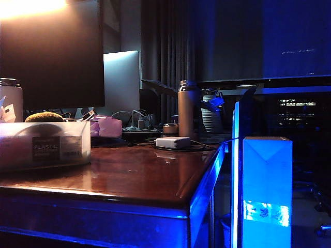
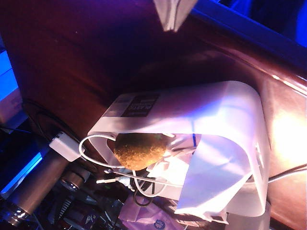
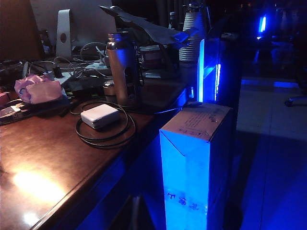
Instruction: Pick up the kiwi and place it into the translucent box.
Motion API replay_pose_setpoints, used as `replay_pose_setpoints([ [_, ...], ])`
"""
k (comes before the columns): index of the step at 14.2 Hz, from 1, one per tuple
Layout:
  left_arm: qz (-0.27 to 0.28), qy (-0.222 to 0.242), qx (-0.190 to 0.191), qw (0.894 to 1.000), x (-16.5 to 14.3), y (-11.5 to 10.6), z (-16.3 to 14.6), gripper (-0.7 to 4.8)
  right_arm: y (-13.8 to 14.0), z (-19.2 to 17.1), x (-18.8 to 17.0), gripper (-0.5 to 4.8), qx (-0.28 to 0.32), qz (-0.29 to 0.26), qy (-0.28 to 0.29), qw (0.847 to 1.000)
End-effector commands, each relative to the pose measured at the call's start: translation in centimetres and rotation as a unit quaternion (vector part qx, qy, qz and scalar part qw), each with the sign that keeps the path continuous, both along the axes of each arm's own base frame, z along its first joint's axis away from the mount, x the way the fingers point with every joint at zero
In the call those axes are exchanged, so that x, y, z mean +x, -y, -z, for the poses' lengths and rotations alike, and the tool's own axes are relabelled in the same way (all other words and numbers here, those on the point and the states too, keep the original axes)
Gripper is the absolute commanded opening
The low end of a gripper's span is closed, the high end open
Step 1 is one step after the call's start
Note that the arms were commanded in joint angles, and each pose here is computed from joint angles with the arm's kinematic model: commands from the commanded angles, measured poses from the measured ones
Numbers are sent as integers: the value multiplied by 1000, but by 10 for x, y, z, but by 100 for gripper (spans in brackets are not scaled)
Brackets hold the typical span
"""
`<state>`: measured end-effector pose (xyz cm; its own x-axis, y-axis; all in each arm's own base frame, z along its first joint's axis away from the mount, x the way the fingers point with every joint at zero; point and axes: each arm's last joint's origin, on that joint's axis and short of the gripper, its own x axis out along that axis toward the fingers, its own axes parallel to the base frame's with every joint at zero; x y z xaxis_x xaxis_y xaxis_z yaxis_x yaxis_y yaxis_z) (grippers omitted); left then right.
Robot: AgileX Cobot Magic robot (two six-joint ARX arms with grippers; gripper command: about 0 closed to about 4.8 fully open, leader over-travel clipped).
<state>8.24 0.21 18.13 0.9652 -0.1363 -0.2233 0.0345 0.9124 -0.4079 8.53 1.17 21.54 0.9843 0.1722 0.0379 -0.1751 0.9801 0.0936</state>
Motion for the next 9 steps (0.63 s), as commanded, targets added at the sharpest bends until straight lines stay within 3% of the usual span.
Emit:
replay_pose_setpoints([
  [1,3,5,0,1000,0,0,-2,-2,0,-4,-1,-5,0,1,10,1000],
  [9,2,5,0,1000,0,0,-2,-3,0,-3,-1,-5,0,1,9,1000],
])
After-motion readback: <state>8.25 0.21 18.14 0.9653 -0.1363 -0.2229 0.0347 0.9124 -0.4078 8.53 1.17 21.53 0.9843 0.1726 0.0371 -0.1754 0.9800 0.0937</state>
